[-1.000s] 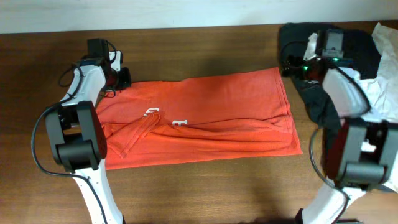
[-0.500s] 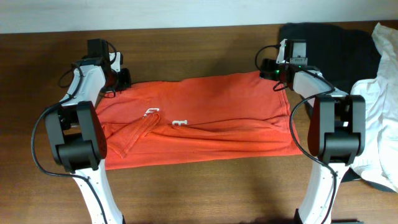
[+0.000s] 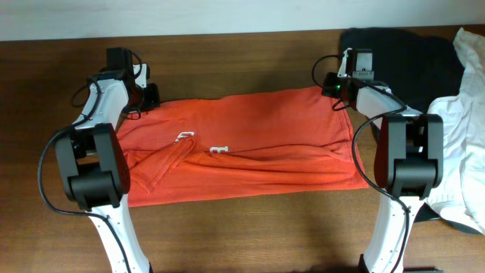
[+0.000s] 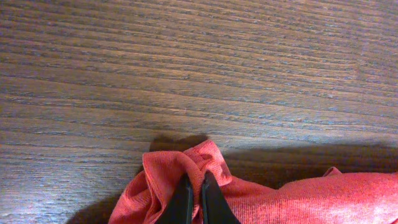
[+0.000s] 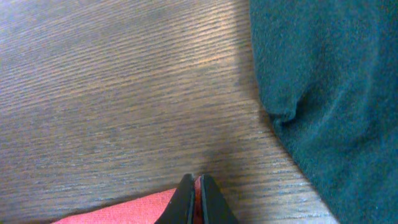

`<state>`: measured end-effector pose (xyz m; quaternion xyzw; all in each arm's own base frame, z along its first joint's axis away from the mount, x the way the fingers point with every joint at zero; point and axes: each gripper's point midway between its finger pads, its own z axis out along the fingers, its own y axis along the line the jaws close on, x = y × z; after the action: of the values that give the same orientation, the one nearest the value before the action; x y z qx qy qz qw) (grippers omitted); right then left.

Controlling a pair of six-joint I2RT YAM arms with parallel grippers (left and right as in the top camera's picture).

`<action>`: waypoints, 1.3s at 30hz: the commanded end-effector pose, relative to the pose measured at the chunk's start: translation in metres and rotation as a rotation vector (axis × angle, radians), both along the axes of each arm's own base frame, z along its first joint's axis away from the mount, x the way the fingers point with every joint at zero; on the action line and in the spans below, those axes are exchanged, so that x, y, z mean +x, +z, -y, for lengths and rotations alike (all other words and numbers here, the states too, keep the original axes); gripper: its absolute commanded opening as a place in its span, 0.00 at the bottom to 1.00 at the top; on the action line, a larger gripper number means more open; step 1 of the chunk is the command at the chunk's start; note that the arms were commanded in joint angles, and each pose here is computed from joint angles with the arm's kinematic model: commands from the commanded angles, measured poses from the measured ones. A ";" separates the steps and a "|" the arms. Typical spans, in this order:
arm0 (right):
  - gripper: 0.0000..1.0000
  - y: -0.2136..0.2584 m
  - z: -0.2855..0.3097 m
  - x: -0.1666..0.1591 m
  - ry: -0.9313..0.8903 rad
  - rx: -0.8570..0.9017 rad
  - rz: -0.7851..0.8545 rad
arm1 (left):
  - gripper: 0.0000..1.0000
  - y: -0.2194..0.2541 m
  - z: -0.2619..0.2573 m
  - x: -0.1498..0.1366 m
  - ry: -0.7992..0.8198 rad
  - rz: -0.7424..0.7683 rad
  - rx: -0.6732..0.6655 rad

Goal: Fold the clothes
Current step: 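Fold the top edge down toward the front with both grippers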

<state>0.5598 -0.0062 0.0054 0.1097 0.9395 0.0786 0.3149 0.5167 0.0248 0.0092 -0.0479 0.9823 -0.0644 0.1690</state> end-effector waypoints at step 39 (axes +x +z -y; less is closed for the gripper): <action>0.04 0.089 0.051 -0.228 -0.045 -0.113 -1.043 | 0.00 0.057 -0.012 -0.207 0.135 -0.640 -0.084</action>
<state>0.3403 -0.0605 0.0899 0.1527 0.9708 -0.0514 -0.1778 0.3136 0.0314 0.0581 -0.1310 0.9758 -0.0871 -0.1521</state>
